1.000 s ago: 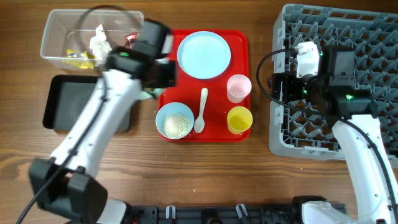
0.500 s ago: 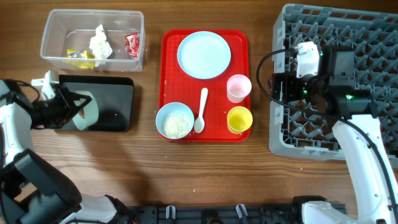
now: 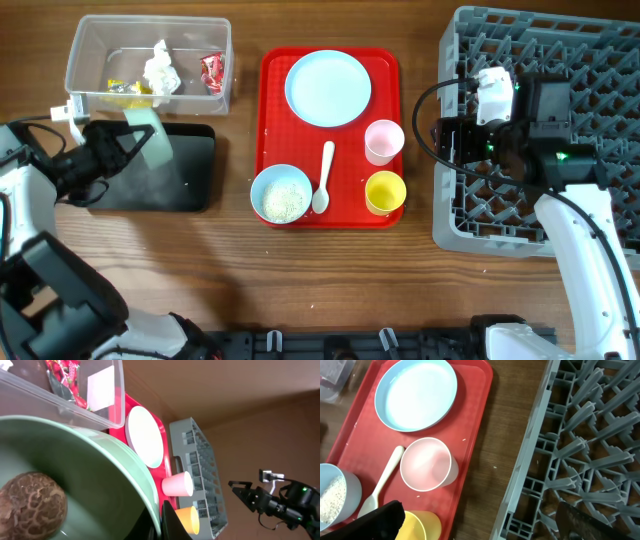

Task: Sort waste into correct bins and load items into the dishwasher rack
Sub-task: 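Tip the green bowl over the black tray to empty the food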

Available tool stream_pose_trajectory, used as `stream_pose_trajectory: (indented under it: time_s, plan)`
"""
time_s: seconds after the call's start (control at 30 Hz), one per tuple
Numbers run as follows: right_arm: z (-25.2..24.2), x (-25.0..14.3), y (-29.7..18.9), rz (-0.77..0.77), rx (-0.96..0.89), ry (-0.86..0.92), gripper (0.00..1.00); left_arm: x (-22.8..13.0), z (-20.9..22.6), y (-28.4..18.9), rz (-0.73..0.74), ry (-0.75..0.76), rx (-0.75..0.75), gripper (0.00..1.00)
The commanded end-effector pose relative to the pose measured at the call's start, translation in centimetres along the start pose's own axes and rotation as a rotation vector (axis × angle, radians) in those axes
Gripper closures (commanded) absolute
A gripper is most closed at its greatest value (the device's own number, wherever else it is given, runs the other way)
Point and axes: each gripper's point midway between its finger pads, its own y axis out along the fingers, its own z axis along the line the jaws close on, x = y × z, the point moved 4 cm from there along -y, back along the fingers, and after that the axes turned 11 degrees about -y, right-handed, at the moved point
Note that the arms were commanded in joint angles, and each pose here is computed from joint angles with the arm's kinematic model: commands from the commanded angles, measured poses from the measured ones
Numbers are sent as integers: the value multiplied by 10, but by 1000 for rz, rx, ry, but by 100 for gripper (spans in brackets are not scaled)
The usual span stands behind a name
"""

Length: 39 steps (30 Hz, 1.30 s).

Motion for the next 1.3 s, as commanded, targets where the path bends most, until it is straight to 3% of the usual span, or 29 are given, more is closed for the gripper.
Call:
stream_pose_trajectory:
  time_s: [0.0, 0.1, 0.27, 0.67, 0.97, 1.1, 1.27]
  plan:
    - [0, 7, -2, -21, 8, 10, 0, -2, 21, 11, 24, -48, -111, 96]
    - [0, 7, -2, -21, 8, 11, 0, -3, 33, 15, 32, -86, -135, 96]
    - [0, 7, -2, -21, 8, 11, 0, 2, 12, 11, 11, -54, -297, 96]
    - [0, 2, 3, 1, 14, 16, 0, -6, 6, 12, 38, -186, -298, 96]
    - [0, 2, 4, 1, 14, 16, 0, -8, 18, 20, 61, -135, -181, 96]
    - [0, 2, 4, -1, 13, 15, 0, -4, -20, 42, 125, 35, -121, 96]
    - [0, 2, 4, -2, 13, 15, 0, -6, -117, 106, 170, 408, 213, 96]
